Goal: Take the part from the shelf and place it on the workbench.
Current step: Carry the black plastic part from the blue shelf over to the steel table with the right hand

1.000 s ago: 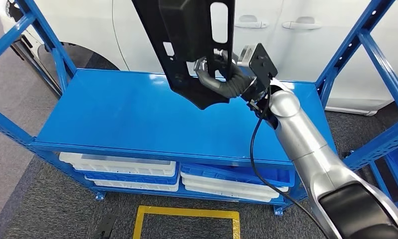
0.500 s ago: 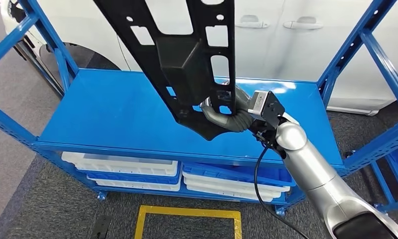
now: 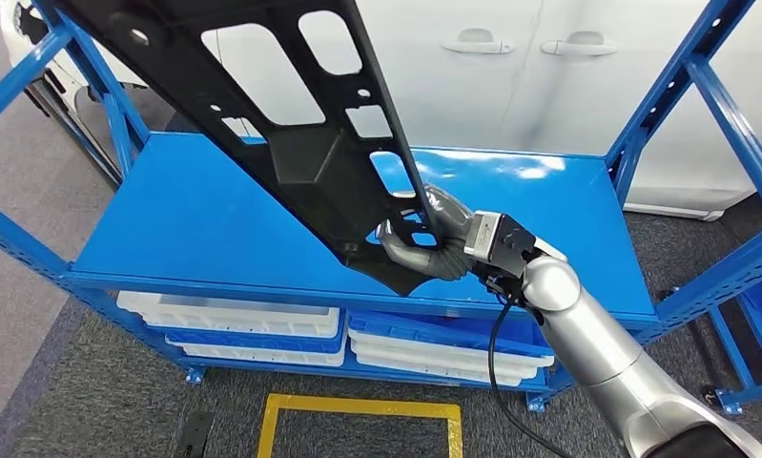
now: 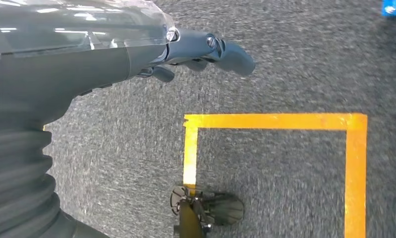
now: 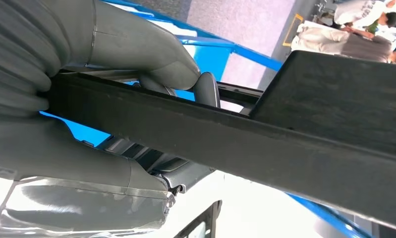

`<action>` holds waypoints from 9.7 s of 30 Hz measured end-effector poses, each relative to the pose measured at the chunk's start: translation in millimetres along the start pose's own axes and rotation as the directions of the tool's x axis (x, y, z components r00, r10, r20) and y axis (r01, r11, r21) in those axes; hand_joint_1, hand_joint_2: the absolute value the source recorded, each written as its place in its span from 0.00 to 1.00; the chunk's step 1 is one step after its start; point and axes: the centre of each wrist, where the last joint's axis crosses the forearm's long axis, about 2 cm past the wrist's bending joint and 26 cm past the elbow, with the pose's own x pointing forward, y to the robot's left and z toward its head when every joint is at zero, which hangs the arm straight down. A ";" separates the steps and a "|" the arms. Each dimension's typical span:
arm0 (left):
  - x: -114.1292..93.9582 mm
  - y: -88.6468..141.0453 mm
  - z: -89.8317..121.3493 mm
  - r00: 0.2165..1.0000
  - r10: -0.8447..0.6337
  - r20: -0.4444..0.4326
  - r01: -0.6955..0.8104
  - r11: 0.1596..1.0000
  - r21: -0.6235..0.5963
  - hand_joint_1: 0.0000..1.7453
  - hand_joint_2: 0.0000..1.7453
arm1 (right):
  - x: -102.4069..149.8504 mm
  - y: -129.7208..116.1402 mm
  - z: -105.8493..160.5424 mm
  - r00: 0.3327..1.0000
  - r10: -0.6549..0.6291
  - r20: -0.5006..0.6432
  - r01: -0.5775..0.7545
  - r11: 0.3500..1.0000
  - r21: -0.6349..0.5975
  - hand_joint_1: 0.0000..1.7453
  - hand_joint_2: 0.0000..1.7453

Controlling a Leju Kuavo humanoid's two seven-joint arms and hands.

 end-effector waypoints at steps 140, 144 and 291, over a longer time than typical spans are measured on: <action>-18.2 -13.0 8.2 0.996 0.044 -0.084 -0.046 0.999 -0.026 0.00 1.00 | -25.3 45.3 59.7 0.995 -0.085 -0.043 0.086 0.996 0.017 0.89 1.00; -18.4 -12.4 8.1 0.996 0.043 -0.083 -0.045 0.999 -0.024 0.00 1.00 | -25.1 45.0 58.8 0.995 -0.086 -0.041 0.087 0.996 0.018 0.89 1.00; -43.6 -22.6 19.5 0.988 0.004 -0.153 -0.010 0.999 -0.039 0.00 1.00 | 70.0 126.2 193.6 0.988 0.155 0.019 -0.114 0.796 -0.595 0.89 1.00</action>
